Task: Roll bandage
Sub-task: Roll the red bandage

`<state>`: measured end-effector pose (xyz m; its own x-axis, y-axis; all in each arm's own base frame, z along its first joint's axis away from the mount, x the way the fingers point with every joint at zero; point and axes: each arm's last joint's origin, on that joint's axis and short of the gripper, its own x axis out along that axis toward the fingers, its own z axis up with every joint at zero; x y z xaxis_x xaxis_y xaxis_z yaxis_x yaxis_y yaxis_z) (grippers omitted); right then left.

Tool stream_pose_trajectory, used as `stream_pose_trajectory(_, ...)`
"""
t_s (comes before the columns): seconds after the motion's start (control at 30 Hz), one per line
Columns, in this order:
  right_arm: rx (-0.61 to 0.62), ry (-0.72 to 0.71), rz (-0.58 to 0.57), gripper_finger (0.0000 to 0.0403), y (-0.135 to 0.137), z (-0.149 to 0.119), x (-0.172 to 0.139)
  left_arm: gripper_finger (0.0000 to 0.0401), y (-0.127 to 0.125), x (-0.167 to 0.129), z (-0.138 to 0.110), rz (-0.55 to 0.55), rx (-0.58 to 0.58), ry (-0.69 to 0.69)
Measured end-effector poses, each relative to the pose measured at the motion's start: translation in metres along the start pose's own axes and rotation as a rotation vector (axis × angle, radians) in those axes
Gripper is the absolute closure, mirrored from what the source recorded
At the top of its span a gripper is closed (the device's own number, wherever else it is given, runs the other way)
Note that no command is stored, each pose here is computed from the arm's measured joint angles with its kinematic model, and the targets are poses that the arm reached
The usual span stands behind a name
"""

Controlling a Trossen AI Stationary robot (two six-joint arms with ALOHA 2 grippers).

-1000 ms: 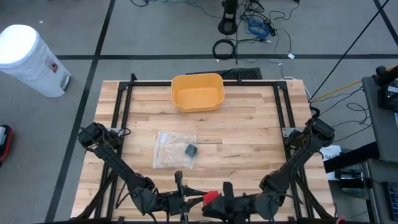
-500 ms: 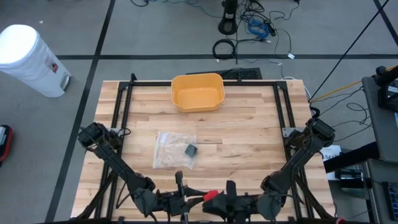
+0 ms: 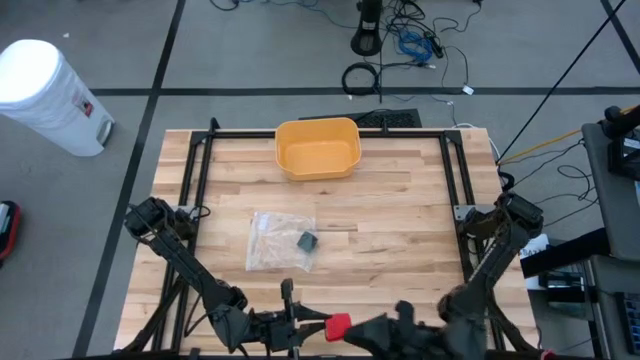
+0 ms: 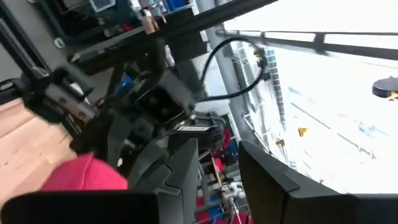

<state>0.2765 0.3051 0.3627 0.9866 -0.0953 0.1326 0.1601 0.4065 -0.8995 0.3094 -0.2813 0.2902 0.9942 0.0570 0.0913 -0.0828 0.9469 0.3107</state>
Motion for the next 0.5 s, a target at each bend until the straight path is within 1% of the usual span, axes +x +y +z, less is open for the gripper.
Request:
stream_pose_trajectory(0.13, 0.031, 0.046, -0.019, 0.0300, -0.011, 0.016, -0.016, 0.0347, -0.001, -0.001, 0.001, -0.011, -0.007, -0.011)
stream_pose_trajectory(0.23, 0.086, 0.112, -0.022, 0.0300, -0.010, 0.024, -0.033, 0.0347, -0.003, -0.004, 0.005, -0.035, -0.023, -0.040)
stream_pose_trajectory(0.33, 0.197, 0.167, -0.025, 0.0300, -0.007, 0.032, -0.055, 0.0347, -0.004, -0.006, 0.010, -0.073, -0.062, -0.098)
stream_pose_trajectory(0.43, 0.327, 0.128, 0.014, 0.0300, 0.000, 0.042, -0.076, 0.0347, -0.004, -0.008, 0.017, -0.116, -0.104, -0.172)
stream_pose_trajectory(0.5, 0.418, 0.092, 0.049, 0.0300, 0.005, 0.046, -0.086, 0.0347, -0.004, -0.008, 0.018, -0.131, -0.113, -0.191)
